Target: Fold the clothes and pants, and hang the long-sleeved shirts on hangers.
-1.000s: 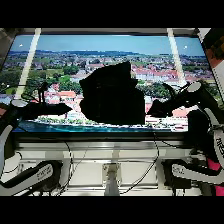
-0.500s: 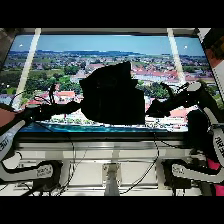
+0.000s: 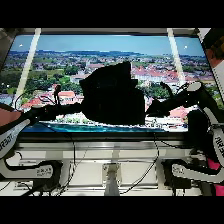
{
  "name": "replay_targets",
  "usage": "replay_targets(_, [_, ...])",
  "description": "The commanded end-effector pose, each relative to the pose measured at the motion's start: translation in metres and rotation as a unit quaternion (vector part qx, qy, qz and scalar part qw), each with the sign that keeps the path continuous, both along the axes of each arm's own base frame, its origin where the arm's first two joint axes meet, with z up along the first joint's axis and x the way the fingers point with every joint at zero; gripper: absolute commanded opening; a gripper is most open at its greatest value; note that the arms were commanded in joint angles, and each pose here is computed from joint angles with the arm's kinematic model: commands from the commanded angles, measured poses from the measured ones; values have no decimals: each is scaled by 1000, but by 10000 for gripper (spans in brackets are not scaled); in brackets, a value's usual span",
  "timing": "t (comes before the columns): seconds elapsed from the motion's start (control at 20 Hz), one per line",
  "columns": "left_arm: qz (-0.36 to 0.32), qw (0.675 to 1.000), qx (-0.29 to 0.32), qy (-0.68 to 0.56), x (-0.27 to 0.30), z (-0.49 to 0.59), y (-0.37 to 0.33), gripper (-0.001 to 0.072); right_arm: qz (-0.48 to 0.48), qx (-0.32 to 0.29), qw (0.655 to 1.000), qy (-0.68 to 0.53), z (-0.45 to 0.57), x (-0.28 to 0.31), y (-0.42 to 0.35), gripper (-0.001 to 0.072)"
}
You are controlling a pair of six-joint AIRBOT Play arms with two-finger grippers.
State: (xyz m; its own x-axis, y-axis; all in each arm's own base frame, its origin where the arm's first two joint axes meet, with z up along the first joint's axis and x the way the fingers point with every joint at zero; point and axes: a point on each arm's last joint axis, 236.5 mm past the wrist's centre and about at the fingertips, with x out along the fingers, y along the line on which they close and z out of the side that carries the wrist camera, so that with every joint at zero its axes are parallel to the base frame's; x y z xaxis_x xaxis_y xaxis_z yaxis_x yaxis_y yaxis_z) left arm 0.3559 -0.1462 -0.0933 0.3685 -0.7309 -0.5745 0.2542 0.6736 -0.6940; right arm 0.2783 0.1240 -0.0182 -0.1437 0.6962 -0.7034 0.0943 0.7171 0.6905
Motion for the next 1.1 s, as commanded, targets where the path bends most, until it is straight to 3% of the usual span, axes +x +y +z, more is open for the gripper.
replay_targets(0.0, [-44, 999, -28, 4, -17, 9, -18, 456, -1, 1, 1000, 0, 0, 0, 0, 306])
replay_targets(0.05, [-63, 998, -27, 8, -25, 8, -20, 436, -1, 1, 1000, 0, 0, 0, 0, 306])
replay_targets(0.1, [-87, 996, -19, 13, -35, 5, -20, 337, -1, 1, 1000, 0, 0, 0, 0, 306])
replay_targets(0.2, [-129, 991, 10, 41, -58, -9, -15, 264, -1, 1, 1000, 0, 0, 0, 0, 305])
replay_targets(0.25, [-143, 987, 22, 62, -69, -15, -12, 170, -1, 1, 1000, 0, 0, 0, 0, 306])
replay_targets(0.3, [-160, 984, 28, 74, -79, -18, -9, 18, -1, 1, 1000, 0, 0, 0, 0, 305])
replay_targets(0.5, [-180, 980, -1, 85, -92, 1, -18, 13, 17, -18, 1000, 11, -5, -9, -8, 309])
replay_targets(0.65, [-190, 980, 32, 41, -88, 17, -11, 13, 49, -134, 990, 4, -37, -15, -54, 345])
replay_targets(0.75, [-185, 982, 42, 19, -85, 33, -10, 13, 45, -169, 984, -15, -46, -6, -69, 344])
replay_targets(0.95, [-175, 983, 47, 0, -81, 49, -10, 14, 43, -155, 987, 12, -60, -8, -64, 344])
replay_targets(1.05, [-175, 983, 47, -2, -81, 50, -10, 14, 33, -107, 993, 40, -61, -11, -44, 343])
